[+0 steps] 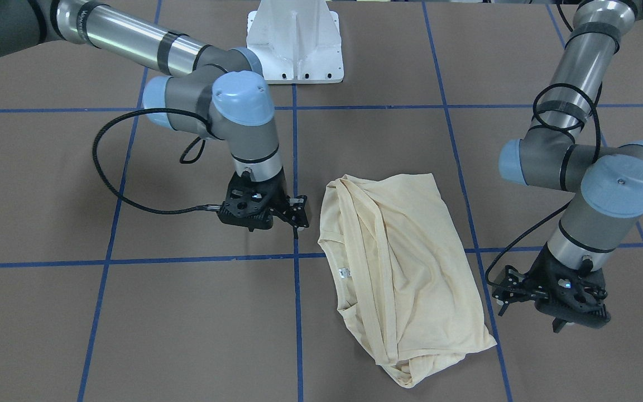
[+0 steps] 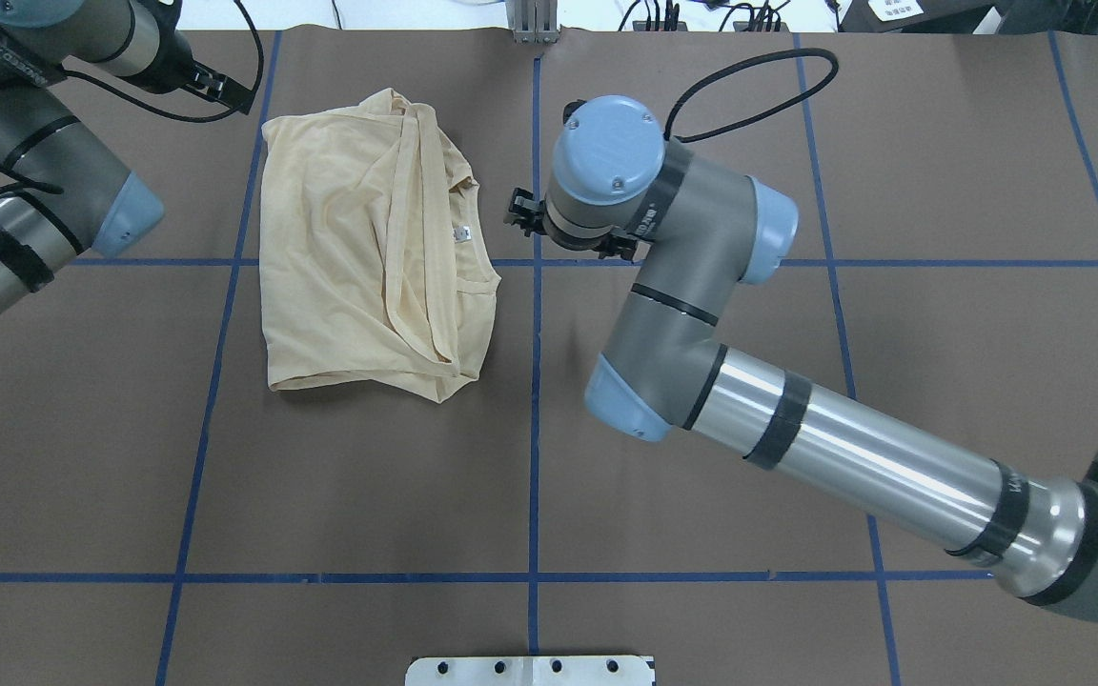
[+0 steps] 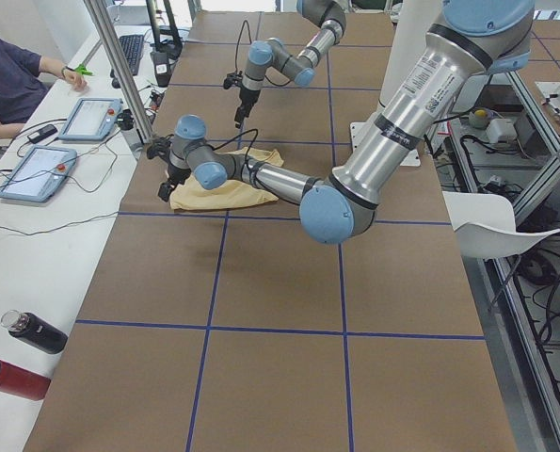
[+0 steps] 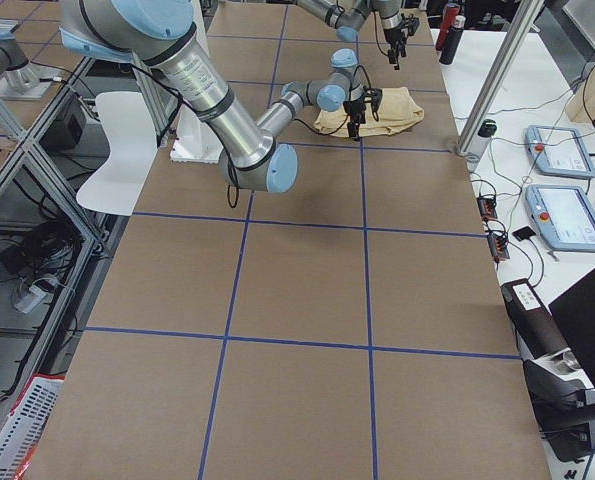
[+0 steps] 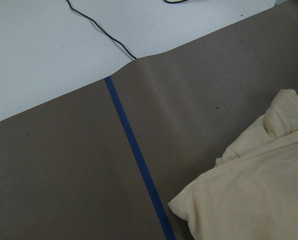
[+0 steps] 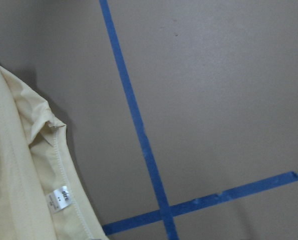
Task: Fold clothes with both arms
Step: 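Move the right gripper to the collar edge and grasp it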
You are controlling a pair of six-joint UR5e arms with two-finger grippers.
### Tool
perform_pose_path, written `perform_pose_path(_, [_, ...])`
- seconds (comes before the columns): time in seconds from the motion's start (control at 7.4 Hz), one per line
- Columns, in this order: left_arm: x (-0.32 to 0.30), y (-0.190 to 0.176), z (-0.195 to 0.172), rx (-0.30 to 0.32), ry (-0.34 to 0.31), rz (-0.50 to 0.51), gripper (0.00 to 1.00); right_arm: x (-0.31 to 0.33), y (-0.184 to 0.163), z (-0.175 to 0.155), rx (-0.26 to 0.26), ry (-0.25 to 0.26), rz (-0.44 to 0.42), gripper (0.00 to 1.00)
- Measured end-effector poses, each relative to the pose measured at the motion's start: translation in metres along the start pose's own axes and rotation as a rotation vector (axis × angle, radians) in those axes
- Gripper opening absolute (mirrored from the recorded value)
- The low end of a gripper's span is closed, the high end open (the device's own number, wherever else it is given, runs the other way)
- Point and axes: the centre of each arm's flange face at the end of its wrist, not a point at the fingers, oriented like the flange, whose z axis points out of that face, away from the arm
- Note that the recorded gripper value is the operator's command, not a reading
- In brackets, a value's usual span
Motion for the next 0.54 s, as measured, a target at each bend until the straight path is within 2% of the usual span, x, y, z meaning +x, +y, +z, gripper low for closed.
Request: perform_pose_path(0.54, [0.015, 0.007, -0.001, -0.012, 0.038, -0.031, 1.0, -0.029, 0.028, 0.028, 0.013, -0.002, -0.02, 0.56])
